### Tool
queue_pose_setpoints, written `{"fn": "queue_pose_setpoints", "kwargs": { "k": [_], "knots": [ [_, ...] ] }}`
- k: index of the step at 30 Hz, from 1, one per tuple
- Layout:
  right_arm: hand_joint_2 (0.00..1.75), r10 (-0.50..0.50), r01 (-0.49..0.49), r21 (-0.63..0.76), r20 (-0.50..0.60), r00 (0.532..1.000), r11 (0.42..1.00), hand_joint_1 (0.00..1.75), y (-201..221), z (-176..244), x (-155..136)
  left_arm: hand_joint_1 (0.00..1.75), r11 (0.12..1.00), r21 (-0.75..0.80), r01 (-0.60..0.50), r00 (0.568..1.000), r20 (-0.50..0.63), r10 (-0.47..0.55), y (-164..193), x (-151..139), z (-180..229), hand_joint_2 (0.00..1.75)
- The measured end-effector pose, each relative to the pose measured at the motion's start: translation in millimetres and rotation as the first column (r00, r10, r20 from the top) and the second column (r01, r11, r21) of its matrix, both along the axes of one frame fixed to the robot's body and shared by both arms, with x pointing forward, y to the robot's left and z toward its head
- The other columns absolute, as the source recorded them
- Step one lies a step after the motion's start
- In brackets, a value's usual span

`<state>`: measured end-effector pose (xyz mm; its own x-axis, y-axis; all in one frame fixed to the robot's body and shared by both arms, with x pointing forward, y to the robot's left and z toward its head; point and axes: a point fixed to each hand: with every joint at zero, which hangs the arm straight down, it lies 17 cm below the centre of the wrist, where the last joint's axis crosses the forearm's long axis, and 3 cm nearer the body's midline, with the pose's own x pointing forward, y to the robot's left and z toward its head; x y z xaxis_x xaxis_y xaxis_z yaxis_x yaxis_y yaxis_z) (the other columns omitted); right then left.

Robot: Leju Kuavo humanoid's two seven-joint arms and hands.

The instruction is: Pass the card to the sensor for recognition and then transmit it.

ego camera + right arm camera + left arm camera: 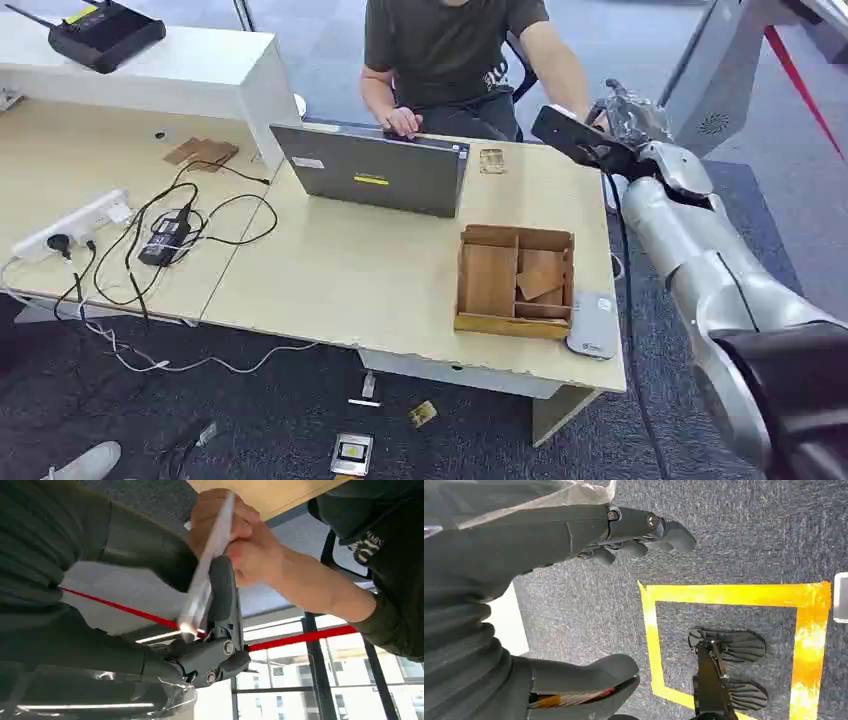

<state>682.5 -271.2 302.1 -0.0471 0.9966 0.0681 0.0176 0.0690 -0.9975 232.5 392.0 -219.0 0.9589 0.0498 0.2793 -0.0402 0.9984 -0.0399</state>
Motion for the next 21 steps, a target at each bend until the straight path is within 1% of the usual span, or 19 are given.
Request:
{"fn": "queue_pose_setpoints", "kwargs": {
  "k": [5,7,10,14,15,17,21],
  "knots": [
    [1.75,0.036,-0.038,0.091,0.015,0.999,0.995,1.75,-2,5,0,0.0,1.0,0.003,-0.005,1.0,0.005,0.005,1,0,0,1.75],
    [1.75,0.052,-0.057,0.128,0.037,0.998,0.99,1.75,-5,10,0,0.0,1.0,0.002,-0.01,1.0,0.008,0.01,2,-1,-1,1.75],
    [1.75,0.087,-0.105,0.176,0.105,0.991,0.979,1.75,-13,26,0,0.0,1.0,0.005,-0.025,1.0,0.015,0.025,6,-5,-2,1.75],
    [1.75,0.102,-0.132,0.182,0.166,0.981,0.974,1.75,-37,39,-2,0.0,0.999,0.008,-0.048,0.999,0.019,0.048,11,-14,-4,1.75],
    [1.75,0.108,-0.136,0.181,0.157,0.982,0.974,1.75,-42,36,-4,0.0,0.999,0.008,-0.053,0.998,0.018,0.053,12,-16,-5,1.75],
    [1.75,0.133,-0.151,0.185,0.102,0.986,0.971,1.75,-54,24,-7,0.0,0.998,0.008,-0.064,0.998,0.017,0.064,15,-20,-6,1.75],
    [1.75,0.186,-0.169,0.198,-0.069,0.98,0.966,1.75,-74,-13,-20,0.0,0.996,0.006,-0.086,0.996,0.017,0.086,21,-26,-7,1.75]
  ]
}}
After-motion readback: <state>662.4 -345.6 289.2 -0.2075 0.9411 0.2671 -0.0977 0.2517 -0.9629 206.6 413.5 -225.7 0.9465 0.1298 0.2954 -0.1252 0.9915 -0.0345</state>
